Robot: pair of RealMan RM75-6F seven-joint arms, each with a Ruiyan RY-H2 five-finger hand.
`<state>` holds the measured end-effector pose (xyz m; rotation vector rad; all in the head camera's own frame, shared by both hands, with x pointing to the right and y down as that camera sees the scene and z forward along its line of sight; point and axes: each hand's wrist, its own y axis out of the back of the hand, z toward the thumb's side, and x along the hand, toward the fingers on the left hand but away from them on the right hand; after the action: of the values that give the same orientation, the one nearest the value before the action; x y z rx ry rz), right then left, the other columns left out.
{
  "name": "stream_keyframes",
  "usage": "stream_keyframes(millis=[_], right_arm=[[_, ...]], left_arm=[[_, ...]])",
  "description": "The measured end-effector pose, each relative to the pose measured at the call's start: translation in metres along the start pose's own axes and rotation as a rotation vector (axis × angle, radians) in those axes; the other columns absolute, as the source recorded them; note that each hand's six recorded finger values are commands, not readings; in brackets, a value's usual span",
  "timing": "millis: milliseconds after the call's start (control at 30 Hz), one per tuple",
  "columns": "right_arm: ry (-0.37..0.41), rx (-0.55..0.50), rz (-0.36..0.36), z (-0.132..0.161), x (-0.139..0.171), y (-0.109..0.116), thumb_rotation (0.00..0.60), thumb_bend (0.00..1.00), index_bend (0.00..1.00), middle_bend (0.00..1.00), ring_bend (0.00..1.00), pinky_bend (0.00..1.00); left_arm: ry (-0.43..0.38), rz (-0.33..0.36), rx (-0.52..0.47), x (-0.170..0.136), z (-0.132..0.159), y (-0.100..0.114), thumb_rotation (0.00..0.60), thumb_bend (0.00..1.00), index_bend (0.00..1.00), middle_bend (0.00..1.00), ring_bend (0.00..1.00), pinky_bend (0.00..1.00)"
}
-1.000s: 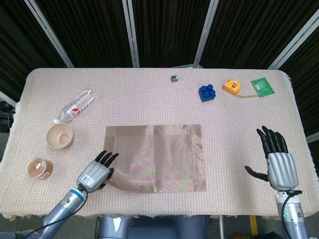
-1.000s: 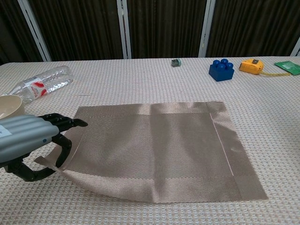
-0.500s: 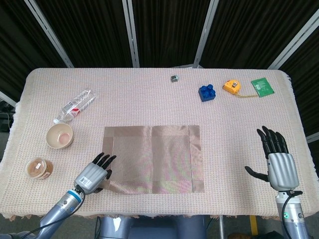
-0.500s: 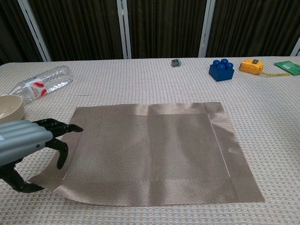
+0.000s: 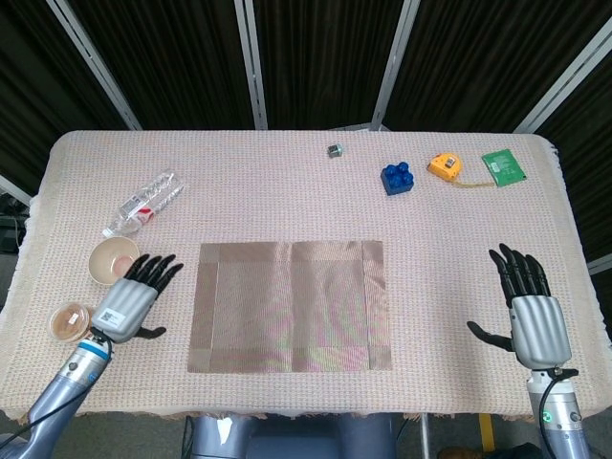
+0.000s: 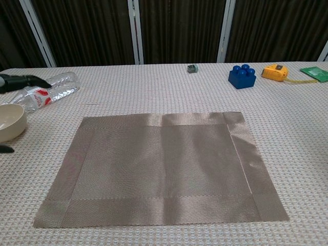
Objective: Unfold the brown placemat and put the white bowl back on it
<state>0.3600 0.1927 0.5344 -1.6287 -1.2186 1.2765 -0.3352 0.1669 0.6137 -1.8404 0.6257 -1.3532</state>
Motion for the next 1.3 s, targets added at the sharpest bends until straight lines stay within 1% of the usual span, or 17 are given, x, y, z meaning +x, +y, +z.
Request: stream_keyframes(millis=[33,133,233,300,400,533,667,733,800,867,967,1067,1300], right_arm=[[0.001,0.001,0.001,0.0,0.0,0.0,0.6,0.0,0.0,0.0,0.0,0.0],[0.005,0.002,0.003,0.002,0.0,-0.001,0.6,0.0,0.0,0.0,0.0,0.0],[0.006,0.004,0.004,0.002,-0.001,-0.002,0.6,0.0,0.0,0.0,0.0,0.0],[0.004,0.006,0.005,0.002,-0.001,-0.002,0.6,0.0,0.0,0.0,0.0,0.0],[-0.003,0.009,0.008,0.0,-0.002,-0.003,0.6,0.0,0.0,0.0,0.0,0.0],[-0.01,0.014,0.014,-0.002,-0.003,-0.006,0.6,0.0,0.0,0.0,0.0,0.0],[-0.013,0.014,0.014,-0.004,-0.004,-0.006,0.6,0.0,0.0,0.0,0.0,0.0],[-0.014,0.014,0.012,-0.004,-0.004,-0.005,0.6,0.0,0.0,0.0,0.0,0.0],[-0.013,0.013,0.011,-0.004,-0.004,-0.005,0.6,0.0,0.0,0.0,0.0,0.0],[-0.011,0.013,0.01,-0.003,-0.004,-0.005,0.6,0.0,0.0,0.0,0.0,0.0],[-0.005,0.012,0.011,-0.002,-0.003,-0.005,0.6,0.0,0.0,0.0,0.0,0.0],[0.0,0.009,0.01,-0.001,-0.003,-0.004,0.6,0.0,0.0,0.0,0.0,0.0],[0.002,0.008,0.012,0.0,-0.002,-0.005,0.6,0.0,0.0,0.0,0.0,0.0]], left_arm=[[0.022,0.025,-0.013,0.004,-0.007,0.007,0.6,0.02,0.0,0.0,0.0,0.0],[0.096,0.063,-0.031,0.019,-0.032,0.019,0.6,0.03,0.0,0.0,0.0,0.0],[0.167,0.066,-0.031,0.036,-0.06,0.023,0.6,0.03,0.0,0.0,0.0,0.0],[0.203,0.052,-0.026,0.045,-0.075,0.021,0.6,0.03,0.0,0.0,0.0,0.0],[0.257,0.014,-0.017,0.058,-0.097,0.011,0.6,0.03,0.0,0.0,0.0,0.0],[0.31,-0.055,-0.027,0.069,-0.117,-0.011,0.6,0.04,0.0,0.0,0.0,0.0],[0.319,-0.088,-0.046,0.07,-0.122,-0.027,0.6,0.04,0.02,0.0,0.0,0.0],[0.31,-0.094,-0.043,0.065,-0.122,-0.031,0.6,0.04,0.07,0.0,0.0,0.0],[0.306,-0.097,-0.034,0.06,-0.124,-0.033,0.6,0.04,0.12,0.0,0.0,0.0],[0.308,-0.101,-0.023,0.05,-0.128,-0.036,0.6,0.04,0.16,0.0,0.0,0.0],[0.315,-0.106,-0.021,0.039,-0.133,-0.04,0.6,0.04,0.18,0.0,0.0,0.0],[0.323,-0.1,-0.018,0.035,-0.137,-0.041,0.6,0.04,0.21,0.0,0.0,0.0],[0.334,-0.107,-0.014,0.029,-0.142,-0.046,0.6,0.05,0.36,0.0,0.0,0.0]])
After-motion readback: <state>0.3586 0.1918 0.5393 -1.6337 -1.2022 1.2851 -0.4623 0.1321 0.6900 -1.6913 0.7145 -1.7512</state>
